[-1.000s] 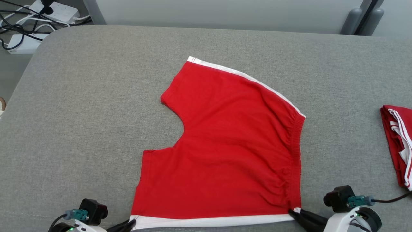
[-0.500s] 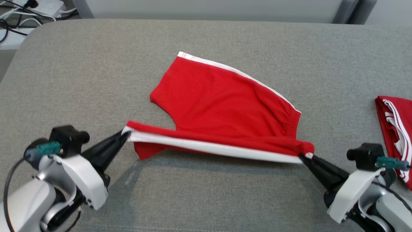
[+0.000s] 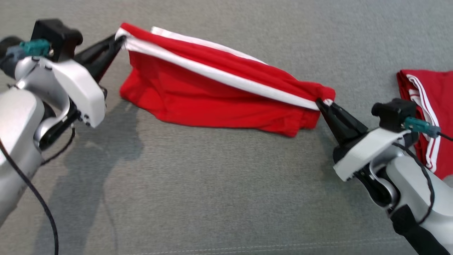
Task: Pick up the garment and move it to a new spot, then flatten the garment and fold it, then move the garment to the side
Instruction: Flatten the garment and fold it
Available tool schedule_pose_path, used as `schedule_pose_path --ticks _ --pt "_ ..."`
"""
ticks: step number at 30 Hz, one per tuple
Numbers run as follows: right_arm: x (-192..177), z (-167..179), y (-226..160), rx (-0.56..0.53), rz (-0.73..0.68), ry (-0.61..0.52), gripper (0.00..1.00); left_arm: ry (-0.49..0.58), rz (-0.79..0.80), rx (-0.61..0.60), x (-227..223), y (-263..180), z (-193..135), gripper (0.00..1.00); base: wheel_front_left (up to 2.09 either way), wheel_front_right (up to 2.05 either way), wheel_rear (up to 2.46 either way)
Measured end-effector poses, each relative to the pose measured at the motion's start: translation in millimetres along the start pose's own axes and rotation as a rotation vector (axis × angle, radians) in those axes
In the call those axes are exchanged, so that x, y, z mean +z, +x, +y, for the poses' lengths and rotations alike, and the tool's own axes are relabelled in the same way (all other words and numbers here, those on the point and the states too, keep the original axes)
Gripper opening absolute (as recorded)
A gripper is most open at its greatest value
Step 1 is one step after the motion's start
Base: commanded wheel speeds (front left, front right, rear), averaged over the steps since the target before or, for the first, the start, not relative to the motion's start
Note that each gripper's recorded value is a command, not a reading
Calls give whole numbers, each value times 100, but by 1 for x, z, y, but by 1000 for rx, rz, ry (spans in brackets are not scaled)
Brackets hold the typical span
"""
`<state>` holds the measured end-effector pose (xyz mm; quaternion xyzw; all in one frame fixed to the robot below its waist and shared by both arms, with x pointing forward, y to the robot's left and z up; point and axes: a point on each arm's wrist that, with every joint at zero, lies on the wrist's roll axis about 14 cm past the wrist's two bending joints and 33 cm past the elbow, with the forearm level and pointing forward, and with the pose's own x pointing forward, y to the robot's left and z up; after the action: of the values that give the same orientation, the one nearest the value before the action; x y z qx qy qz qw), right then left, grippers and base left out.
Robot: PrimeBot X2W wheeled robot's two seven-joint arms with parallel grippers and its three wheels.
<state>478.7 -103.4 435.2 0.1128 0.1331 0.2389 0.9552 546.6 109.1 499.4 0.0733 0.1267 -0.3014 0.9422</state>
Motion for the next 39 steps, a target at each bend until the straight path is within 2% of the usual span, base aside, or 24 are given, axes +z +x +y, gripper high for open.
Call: schedule_pose_path --ticks 7,11,15,16,17,18,19,20,21,22,29,34,39 --pt "-9 -16 18 -64 -23 56 0 34 73 -38 -25 54 0 0 0 0 0" --pt "-10 -17 29 -74 -36 82 0 28 112 -11 -46 74 13 0 0 0 0" --pt "-14 -21 34 -93 -32 110 0 15 140 -14 -66 88 12 0 0 0 0" --pt "-15 -24 33 -100 -31 113 7 9 145 -21 -70 90 9 0 0 0 0" --pt "-16 -27 33 -111 -33 120 30 7 151 -32 -74 93 4 0 0 0 0" --pt "-18 -29 32 -120 -27 124 47 -1 151 -43 -77 95 0 0 0 0 0" --pt "-19 -33 31 -133 -27 132 100 -5 150 -50 -79 96 -3 0 0 0 0" --pt "-18 -36 31 -145 -35 145 100 -7 144 -51 -79 98 -4 30 0 0 0" --pt "-16 -40 31 -155 -45 151 100 -14 134 -48 -77 99 -2 77 0 0 0" --pt "-11 -43 32 -166 -63 160 100 -20 118 -40 -74 100 1 100 0 0 0" --pt "26 -51 33 -192 -188 171 100 -24 23 23 -57 97 20 100 0 0 0" --pt "16 -46 17 -208 -176 180 100 -23 -42 51 -40 86 22 100 0 0 0" --pt "6 -44 -2 -227 -154 174 100 -74 -56 90 -43 63 18 100 0 0 0"
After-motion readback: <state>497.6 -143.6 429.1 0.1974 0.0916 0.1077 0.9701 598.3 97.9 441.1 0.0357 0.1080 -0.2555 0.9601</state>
